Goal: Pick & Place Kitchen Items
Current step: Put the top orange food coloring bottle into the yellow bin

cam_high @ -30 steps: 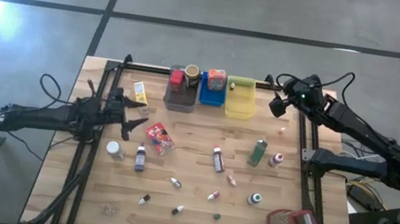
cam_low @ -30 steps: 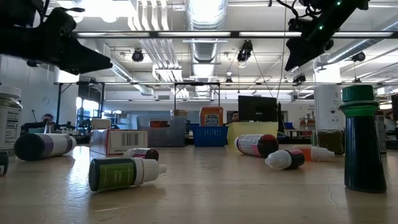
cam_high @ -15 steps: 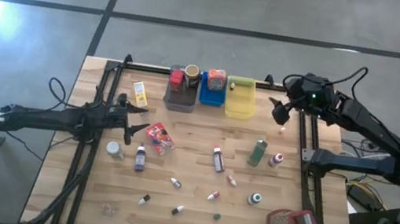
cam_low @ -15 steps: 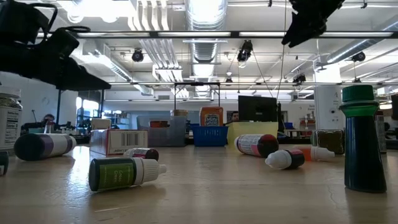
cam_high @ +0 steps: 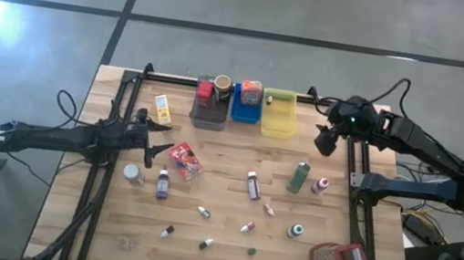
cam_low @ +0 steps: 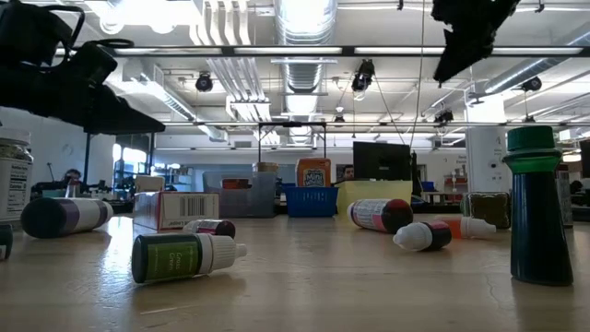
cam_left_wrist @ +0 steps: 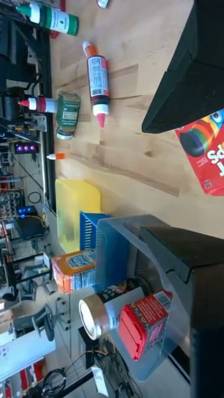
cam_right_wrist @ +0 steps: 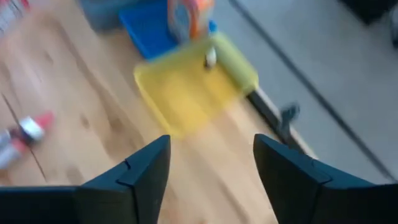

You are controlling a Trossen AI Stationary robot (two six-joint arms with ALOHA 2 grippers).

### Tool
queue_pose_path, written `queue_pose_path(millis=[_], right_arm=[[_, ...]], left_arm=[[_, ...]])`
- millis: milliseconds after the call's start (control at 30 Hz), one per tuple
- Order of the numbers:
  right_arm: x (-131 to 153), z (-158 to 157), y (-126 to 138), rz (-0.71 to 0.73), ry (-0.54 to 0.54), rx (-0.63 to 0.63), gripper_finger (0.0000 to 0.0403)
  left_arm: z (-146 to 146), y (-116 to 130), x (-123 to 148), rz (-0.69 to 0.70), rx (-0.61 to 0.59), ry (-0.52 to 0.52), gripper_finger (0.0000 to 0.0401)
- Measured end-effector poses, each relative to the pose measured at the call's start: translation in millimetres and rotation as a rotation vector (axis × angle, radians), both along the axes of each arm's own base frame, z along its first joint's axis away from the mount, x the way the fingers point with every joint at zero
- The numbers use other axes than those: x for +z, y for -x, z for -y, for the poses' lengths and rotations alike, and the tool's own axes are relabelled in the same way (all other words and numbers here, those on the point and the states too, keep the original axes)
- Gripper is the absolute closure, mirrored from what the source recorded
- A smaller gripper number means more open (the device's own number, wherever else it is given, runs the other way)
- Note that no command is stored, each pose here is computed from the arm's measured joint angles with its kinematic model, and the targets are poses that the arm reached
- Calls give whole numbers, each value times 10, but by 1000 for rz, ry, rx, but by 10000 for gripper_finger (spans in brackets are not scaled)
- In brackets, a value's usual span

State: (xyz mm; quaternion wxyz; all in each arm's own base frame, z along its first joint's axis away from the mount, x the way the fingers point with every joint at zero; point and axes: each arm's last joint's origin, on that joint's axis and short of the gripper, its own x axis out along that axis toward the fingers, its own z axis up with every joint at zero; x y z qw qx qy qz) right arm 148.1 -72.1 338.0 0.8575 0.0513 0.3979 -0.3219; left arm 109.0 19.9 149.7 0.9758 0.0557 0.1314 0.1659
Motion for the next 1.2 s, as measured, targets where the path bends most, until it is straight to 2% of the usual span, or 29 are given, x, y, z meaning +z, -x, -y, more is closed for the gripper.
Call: queue_pose_path(millis=[200,433,633,867,1067,1200], right_arm=[[-68,-25,228,-217,-157,-143,185],[-194,38,231,-304,-324,-264,173],[-459,131,101,-427,-373,-284,198],[-621,222,48,-435,-382,-306,228],[-802,296,96,-429,-400,-354,223],[-951,328,87,-403,-432,-332,214]], left_arm=[[0,1,-3,-2,1,0,140],[0,1,-6,-3,1,0,140],[0,1,-7,-4,1,0,140],[0,1,-9,-5,2,0,140],[0,1,-10,-4,2,0,140],[0,1,-9,-4,2,0,140]])
